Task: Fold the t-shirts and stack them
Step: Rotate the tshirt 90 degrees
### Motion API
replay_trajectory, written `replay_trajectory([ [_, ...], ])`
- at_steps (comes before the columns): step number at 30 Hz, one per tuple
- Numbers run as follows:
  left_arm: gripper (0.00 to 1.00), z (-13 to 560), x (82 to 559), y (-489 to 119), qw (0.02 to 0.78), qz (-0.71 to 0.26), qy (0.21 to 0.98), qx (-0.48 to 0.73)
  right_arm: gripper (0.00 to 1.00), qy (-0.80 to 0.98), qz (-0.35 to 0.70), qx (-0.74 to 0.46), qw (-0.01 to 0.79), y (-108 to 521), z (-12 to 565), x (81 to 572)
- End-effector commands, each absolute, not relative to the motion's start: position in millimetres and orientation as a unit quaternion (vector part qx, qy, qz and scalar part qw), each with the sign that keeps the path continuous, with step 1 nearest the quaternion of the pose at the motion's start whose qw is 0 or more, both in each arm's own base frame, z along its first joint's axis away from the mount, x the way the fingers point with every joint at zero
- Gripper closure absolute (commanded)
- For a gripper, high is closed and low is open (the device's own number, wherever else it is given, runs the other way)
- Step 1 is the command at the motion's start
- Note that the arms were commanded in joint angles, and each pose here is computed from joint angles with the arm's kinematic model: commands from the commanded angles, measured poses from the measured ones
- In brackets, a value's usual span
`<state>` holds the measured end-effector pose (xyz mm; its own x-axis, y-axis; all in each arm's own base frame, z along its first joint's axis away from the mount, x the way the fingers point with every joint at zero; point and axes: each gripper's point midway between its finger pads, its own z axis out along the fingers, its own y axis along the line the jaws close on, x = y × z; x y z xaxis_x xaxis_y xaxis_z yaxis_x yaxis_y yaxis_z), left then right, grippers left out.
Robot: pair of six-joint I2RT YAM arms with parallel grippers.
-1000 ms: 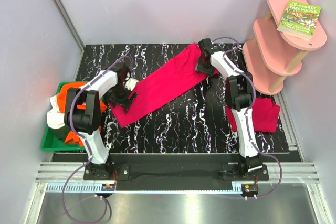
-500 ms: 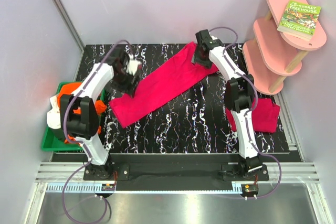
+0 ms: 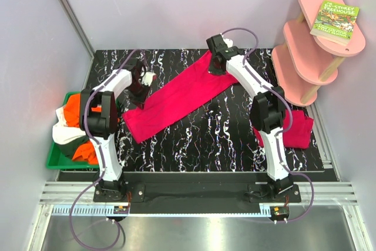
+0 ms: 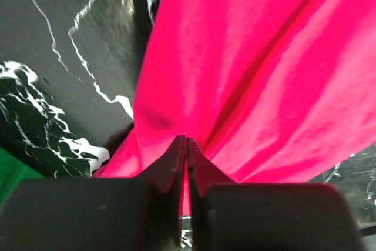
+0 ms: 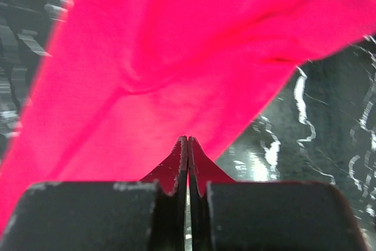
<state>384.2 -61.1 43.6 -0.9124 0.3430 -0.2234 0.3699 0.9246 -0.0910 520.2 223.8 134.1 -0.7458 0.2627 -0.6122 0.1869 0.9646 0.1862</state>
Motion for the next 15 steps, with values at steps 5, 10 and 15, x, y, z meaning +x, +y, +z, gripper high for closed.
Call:
replay_trajectory([
  [5, 1.0, 45.1, 398.5, -45.8, 0.132, -0.034, 0.975, 0.176, 1.0, 0.937, -0.005, 0.117, 0.329, 209.1, 98.1, 518.0],
  [10, 1.0, 26.4, 377.8, -42.6, 0.086, -0.03, 0.978, 0.189, 1.0, 0.946, -0.026, 0.119, 0.302, 202.4, 64.8, 515.2],
  [15, 1.0, 14.5, 351.6, -38.8, 0.041, -0.014, 0.974, 0.22, 1.0, 0.954, -0.03, 0.119, 0.272, 198.8, 40.2, 515.4],
])
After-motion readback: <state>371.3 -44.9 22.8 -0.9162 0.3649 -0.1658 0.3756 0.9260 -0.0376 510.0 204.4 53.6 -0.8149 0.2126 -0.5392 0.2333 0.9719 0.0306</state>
